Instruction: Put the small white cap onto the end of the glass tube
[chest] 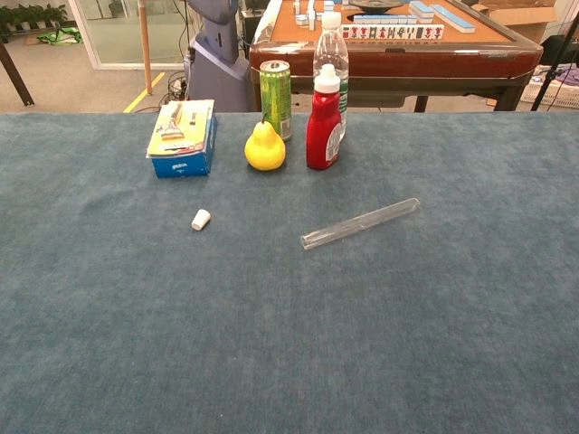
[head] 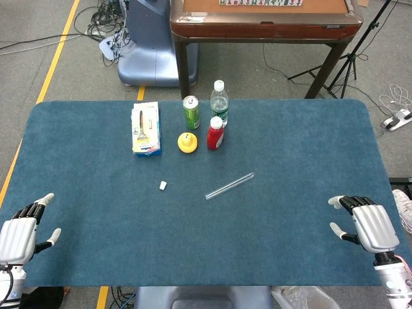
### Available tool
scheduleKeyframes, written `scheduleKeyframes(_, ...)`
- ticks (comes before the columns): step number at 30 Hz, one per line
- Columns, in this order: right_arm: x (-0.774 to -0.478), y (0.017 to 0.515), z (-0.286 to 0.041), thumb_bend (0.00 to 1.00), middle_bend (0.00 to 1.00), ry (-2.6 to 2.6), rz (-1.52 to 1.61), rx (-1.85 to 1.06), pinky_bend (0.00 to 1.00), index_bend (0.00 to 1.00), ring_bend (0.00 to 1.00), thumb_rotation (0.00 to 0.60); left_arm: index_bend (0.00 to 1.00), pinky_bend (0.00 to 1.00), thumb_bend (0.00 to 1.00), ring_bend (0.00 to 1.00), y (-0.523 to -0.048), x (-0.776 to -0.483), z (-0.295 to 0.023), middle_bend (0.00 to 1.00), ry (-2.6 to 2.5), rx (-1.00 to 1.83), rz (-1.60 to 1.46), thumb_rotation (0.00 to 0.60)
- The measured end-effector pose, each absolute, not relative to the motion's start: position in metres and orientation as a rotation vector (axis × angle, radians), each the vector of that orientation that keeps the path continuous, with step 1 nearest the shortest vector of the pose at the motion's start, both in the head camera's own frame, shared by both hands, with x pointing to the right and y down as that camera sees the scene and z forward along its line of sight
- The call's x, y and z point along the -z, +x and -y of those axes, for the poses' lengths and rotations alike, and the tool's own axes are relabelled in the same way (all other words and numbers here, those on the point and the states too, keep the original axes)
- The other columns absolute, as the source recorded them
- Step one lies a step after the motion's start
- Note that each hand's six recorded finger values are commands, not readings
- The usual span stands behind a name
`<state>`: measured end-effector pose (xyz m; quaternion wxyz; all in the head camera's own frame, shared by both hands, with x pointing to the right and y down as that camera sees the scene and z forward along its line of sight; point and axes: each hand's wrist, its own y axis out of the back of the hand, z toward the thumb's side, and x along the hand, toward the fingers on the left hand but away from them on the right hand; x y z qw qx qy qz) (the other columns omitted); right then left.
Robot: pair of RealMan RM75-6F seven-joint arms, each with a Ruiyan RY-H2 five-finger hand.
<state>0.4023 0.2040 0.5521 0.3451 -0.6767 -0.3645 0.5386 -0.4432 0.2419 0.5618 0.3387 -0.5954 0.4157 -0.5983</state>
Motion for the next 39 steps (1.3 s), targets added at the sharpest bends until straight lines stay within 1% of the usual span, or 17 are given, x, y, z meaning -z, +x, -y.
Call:
scheduleKeyframes(10, -0.551, 0.400, -0.199, 0.24, 0.43, -1.765, 0.946, -1.380, 0.40, 0.38, 0.38, 0.600, 0.15, 0.31, 0.23, 0.25, -0.443, -0.558, -0.241, 0.22, -1.556, 1.531, -1.093, 0.600)
scheduleKeyframes(15, -0.547, 0.398, -0.192, 0.24, 0.43, -1.739, 0.941, -1.368, 0.40, 0.38, 0.38, 0.600, 0.16, 0.31, 0.23, 0.26, -0.437, -0.561, -0.224, 0.23, -1.587, 1.464, -1.058, 0.600)
scheduleKeyframes(17, -0.546, 0.395, -0.189, 0.24, 0.43, -1.738, 0.939, -1.360, 0.40, 0.38, 0.38, 0.600, 0.17, 0.34, 0.23, 0.28, -0.431, -0.565, -0.214, 0.25, -1.624, 1.430, -1.033, 0.600)
scheduleKeyframes(20, -0.545, 0.390, -0.185, 0.24, 0.43, -1.735, 0.929, -1.347, 0.40, 0.38, 0.38, 0.600, 0.17, 0.45, 0.23, 0.37, -0.416, -0.572, -0.196, 0.32, -1.684, 1.366, -0.979, 0.600)
scheduleKeyframes(23, -0.543, 0.385, -0.182, 0.24, 0.43, -1.730, 0.916, -1.335, 0.40, 0.38, 0.38, 0.600, 0.17, 0.57, 0.23, 0.51, -0.399, -0.581, -0.177, 0.48, -1.742, 1.302, -0.913, 0.600)
scheduleKeyframes(24, -0.542, 0.383, -0.181, 0.24, 0.43, -1.728, 0.912, -1.332, 0.40, 0.38, 0.38, 0.600, 0.17, 0.62, 0.23, 0.56, -0.393, -0.584, -0.171, 0.54, -1.758, 1.284, -0.892, 0.600)
scheduleKeyframes(26, -0.541, 0.380, -0.179, 0.24, 0.43, -1.724, 0.903, -1.328, 0.40, 0.38, 0.38, 0.600, 0.17, 0.72, 0.23, 0.64, -0.379, -0.591, -0.157, 0.63, -1.797, 1.247, -0.848, 0.600)
scheduleKeyframes(27, -0.541, 0.379, -0.179, 0.24, 0.43, -1.722, 0.901, -1.327, 0.40, 0.38, 0.38, 0.600, 0.17, 0.78, 0.23, 0.70, -0.373, -0.594, -0.151, 0.68, -1.814, 1.231, -0.830, 0.600)
scheduleKeyframes(30, -0.541, 0.376, -0.177, 0.24, 0.43, -1.717, 0.896, -1.329, 0.40, 0.38, 0.38, 0.600, 0.18, 0.87, 0.23, 0.82, -0.350, -0.607, -0.134, 0.81, -1.875, 1.188, -0.770, 0.600)
scheduleKeyframes(33, -0.541, 0.373, -0.177, 0.24, 0.43, -1.716, 0.888, -1.333, 0.40, 0.38, 0.38, 0.600, 0.20, 0.95, 0.28, 0.90, -0.327, -0.622, -0.120, 0.90, -1.929, 1.161, -0.704, 0.600)
scheduleKeyframes(35, -0.542, 0.373, -0.177, 0.24, 0.43, -1.715, 0.885, -1.338, 0.40, 0.38, 0.38, 0.600, 0.21, 0.99, 0.31, 0.95, -0.313, -0.633, -0.114, 0.94, -1.957, 1.157, -0.655, 0.600)
scheduleKeyframes(37, -0.541, 0.373, -0.177, 0.24, 0.43, -1.713, 0.882, -1.342, 0.40, 0.38, 0.38, 0.600, 0.23, 1.00, 0.35, 0.99, -0.300, -0.643, -0.109, 0.98, -1.981, 1.161, -0.611, 0.600)
scheduleKeyframes(39, -0.541, 0.373, -0.176, 0.24, 0.43, -1.709, 0.881, -1.347, 0.40, 0.38, 0.38, 0.600, 0.24, 1.00, 0.38, 1.00, -0.291, -0.651, -0.107, 1.00, -2.002, 1.174, -0.572, 0.600)
